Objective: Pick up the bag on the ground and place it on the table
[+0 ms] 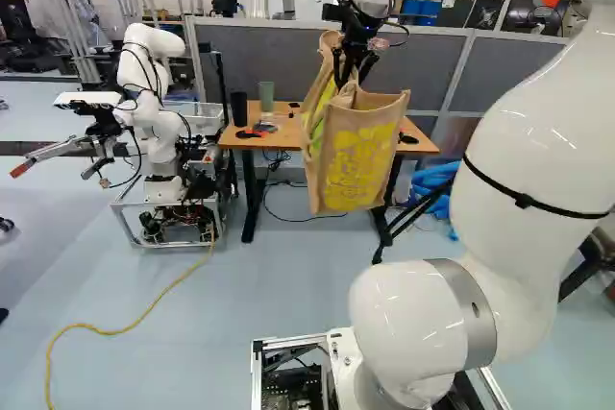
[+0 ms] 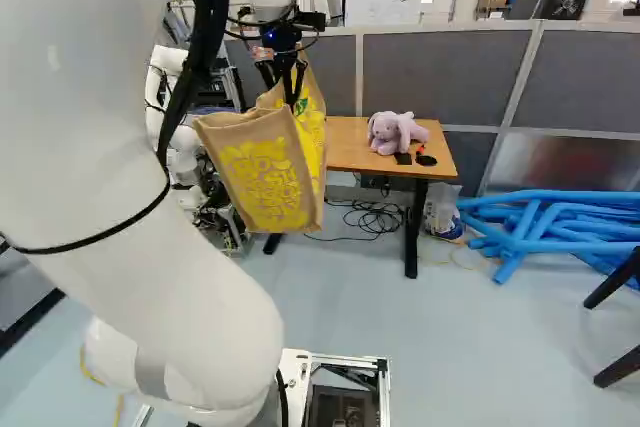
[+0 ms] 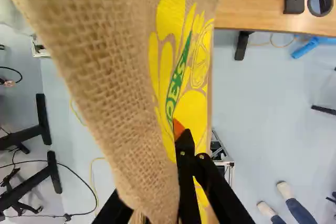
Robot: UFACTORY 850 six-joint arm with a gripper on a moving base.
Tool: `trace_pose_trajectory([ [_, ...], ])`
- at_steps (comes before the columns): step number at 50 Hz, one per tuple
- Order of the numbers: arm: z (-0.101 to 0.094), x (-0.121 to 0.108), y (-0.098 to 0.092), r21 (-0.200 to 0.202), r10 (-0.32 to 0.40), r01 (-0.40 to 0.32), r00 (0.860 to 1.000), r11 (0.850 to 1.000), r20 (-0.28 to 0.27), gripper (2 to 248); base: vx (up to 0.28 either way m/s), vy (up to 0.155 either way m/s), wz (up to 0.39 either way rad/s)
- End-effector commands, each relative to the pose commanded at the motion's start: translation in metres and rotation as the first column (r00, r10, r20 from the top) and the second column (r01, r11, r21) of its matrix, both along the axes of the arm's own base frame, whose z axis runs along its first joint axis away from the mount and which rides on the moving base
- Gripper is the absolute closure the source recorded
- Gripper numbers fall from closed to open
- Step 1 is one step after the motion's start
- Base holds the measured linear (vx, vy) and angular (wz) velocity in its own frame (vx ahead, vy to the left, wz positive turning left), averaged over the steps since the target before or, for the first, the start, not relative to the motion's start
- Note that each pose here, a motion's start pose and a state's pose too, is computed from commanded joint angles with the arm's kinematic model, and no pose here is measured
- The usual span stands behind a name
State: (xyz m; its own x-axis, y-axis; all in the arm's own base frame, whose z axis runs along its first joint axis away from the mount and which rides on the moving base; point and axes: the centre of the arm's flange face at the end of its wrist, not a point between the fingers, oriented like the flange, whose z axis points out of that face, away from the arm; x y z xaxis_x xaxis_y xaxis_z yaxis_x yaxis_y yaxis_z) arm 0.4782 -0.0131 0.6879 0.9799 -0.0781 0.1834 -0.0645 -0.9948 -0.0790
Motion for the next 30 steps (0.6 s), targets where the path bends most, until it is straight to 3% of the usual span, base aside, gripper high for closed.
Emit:
trace_pose_trajectory([
  [30, 0.0000, 0.0000, 0.0000, 0.000, 0.000, 0.000, 1.000, 1.000, 0.000, 229, 0.213, -0.001, -0.016],
])
